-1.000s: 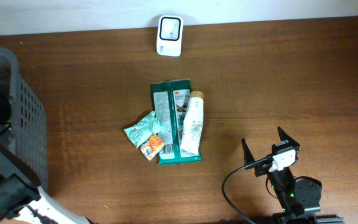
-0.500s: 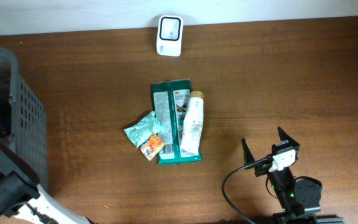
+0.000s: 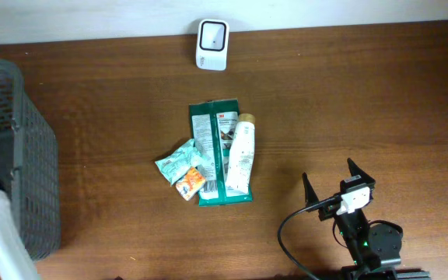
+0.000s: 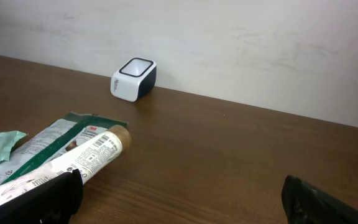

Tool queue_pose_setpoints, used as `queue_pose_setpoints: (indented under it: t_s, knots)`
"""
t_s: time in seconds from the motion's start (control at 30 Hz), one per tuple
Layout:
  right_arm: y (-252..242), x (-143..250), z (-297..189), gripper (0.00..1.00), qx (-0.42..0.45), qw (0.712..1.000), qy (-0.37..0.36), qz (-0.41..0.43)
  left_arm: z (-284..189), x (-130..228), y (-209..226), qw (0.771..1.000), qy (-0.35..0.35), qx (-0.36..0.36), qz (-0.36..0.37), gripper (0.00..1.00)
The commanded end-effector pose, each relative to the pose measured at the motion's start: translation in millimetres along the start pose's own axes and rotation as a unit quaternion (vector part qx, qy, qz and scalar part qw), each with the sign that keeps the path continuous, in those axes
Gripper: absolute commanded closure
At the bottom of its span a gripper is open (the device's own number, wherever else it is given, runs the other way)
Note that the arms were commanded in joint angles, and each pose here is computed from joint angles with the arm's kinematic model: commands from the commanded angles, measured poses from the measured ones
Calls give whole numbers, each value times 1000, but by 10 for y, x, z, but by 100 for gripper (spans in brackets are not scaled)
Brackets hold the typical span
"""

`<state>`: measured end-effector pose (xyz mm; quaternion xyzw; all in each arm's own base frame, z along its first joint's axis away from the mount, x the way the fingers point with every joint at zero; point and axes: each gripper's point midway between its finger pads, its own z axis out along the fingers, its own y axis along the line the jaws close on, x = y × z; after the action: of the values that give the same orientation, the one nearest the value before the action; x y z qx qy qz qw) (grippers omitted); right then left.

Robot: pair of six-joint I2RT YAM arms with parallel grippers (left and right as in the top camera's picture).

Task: Scan the item barcode
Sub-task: 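Grasp the green-lidded jar by its lid and lift it out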

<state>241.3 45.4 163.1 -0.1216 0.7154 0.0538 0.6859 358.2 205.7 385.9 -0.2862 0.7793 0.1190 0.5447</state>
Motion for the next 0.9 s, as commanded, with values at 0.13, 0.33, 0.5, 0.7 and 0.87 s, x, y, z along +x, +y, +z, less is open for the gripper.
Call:
queue_pose_setpoints:
  t_s: [0.13,0.33,0.5,0.7,0.87]
  knots:
    - [13,13,0,2,-2,1000,0,2,-849,661,-1642,961,86,243,99,51]
    - [13,13,0,2,-2,1000,0,2,-1073,1748,-2323,903,214,316,197,51]
    - [13,13,0,2,-2,1000,0,2,-1228,2665,-2826,843,278,362,285,51]
    - [13,13,0,2,-2,1000,0,2,-1524,3290,-3525,795,271,432,330,50]
    - [13,13,0,2,-2,1000,0,2,-1771,3775,-3974,764,266,480,339,49]
